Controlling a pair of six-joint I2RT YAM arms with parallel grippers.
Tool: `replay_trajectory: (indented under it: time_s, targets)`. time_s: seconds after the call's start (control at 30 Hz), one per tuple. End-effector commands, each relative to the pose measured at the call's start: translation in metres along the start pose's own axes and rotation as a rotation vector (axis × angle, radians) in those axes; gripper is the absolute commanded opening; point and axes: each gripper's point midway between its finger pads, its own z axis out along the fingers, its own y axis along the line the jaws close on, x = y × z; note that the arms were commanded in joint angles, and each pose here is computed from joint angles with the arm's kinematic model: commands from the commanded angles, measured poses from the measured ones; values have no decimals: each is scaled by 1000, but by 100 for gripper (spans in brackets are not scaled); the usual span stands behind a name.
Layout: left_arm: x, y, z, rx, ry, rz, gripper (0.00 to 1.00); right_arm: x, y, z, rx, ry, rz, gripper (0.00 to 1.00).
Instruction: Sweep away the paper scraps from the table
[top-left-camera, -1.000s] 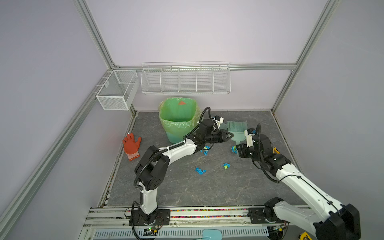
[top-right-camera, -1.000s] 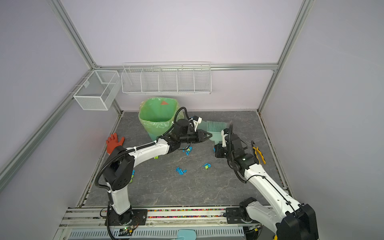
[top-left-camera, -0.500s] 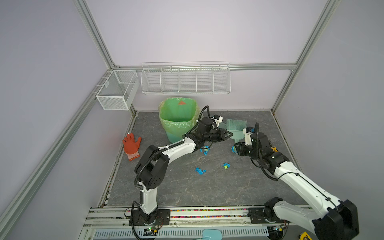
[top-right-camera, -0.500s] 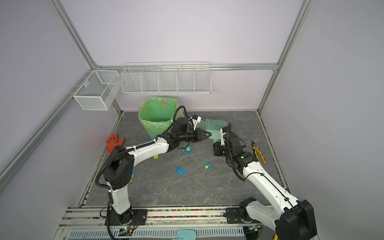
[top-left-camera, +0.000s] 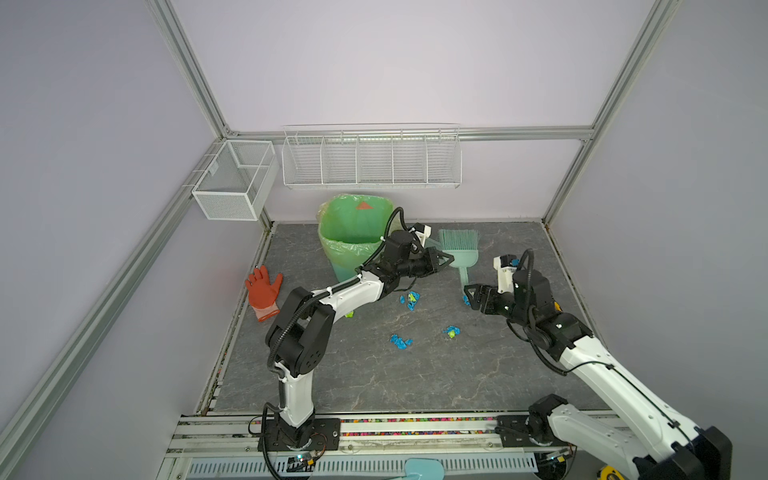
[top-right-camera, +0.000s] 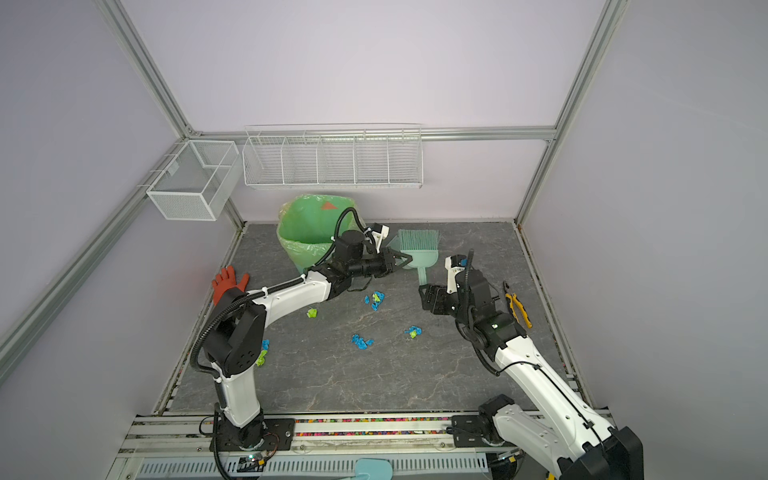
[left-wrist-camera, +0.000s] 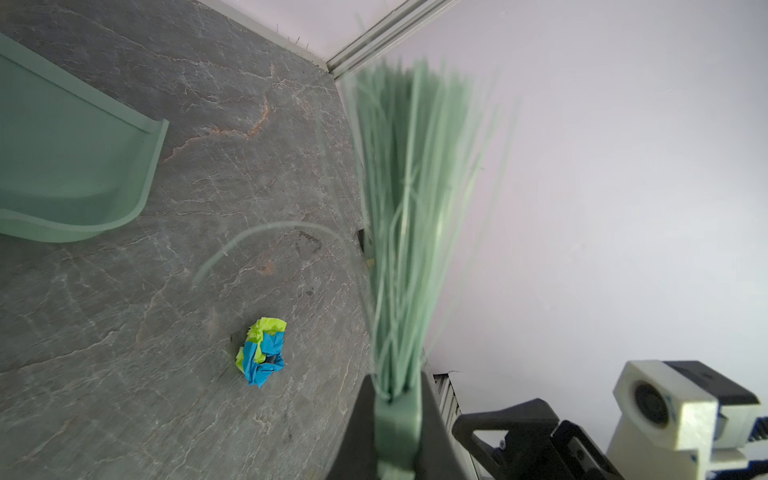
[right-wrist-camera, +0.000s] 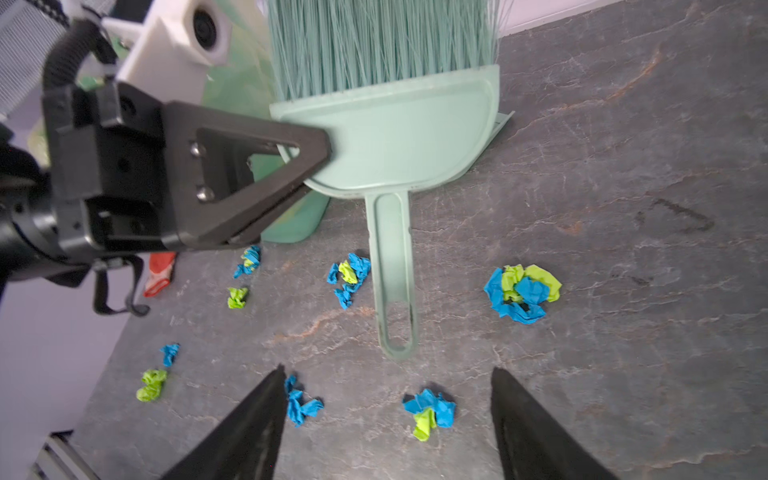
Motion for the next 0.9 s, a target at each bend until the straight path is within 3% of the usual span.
replay_trajectory:
  time_s: [0.0,0.03,0.13,0.53,0.87]
  targets:
    - [-13,-9,-6,27,-44,8,0,5,-7,2,-18,-1,64,95]
    - [-15,-9,-7,26,-50,10,0,6,-10,3,-14,0,82,99]
    - [-22,-12,-8,27,-75,13,0,6,-16,5,-46,-6,149,88]
    - [-56,-19,7,114,-180,-39,0,-12,-12,12,-223,-89,314,89]
    - [-69,-32,12,263,-234,-114,0,-42,-6,25,-337,-174,432,89]
